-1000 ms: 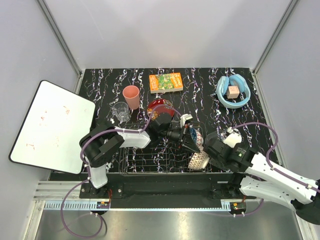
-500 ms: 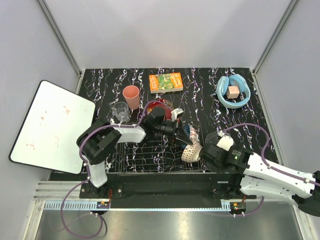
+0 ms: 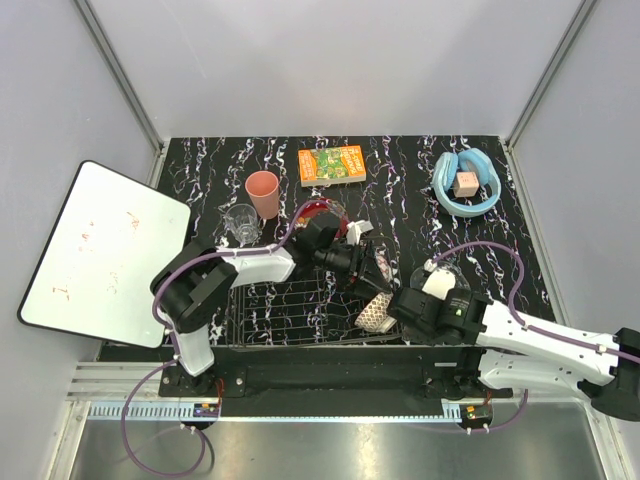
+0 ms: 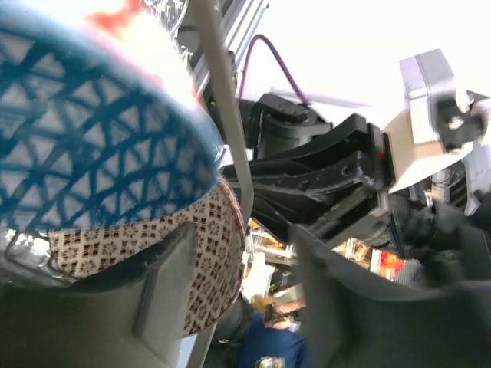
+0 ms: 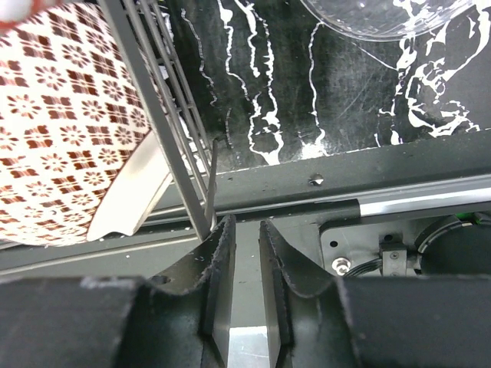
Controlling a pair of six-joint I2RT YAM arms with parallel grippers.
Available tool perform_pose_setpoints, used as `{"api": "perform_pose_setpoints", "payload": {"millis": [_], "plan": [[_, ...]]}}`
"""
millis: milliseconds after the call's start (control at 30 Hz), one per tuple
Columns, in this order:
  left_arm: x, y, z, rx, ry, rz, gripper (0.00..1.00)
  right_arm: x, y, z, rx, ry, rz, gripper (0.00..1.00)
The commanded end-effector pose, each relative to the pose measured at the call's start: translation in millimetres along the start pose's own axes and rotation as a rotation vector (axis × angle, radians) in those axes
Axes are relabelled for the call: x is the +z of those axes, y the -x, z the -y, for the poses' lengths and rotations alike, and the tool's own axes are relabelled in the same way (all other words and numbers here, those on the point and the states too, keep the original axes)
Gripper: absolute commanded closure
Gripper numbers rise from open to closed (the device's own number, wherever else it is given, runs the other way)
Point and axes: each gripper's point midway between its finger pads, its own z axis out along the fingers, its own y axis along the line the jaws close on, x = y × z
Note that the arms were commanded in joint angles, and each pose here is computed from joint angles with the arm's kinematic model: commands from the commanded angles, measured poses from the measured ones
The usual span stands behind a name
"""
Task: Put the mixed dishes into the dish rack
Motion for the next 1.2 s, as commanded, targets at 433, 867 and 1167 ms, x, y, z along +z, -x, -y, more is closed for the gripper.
{"api": "perform_pose_setpoints", "payload": {"millis": [433,867,1167], "plan": [[-102.4,16.7,98.3,0.512,-0.016,-0.050,0.01,-30.2,36.8,-29.5,0.006,0.092,0.128,0.68],[-233.7,-34.4,-41.4,0.455,0.660,-0.204,0.01,-29.0,42.1,-18.1,0.050,0.106,0.175,0.69],[-238.9,27.9,-91.1,0.418,0.874,-0.139,0.01,-26.1,37.7,-13.7,0.078,0.122,0.165,0.71]]}}
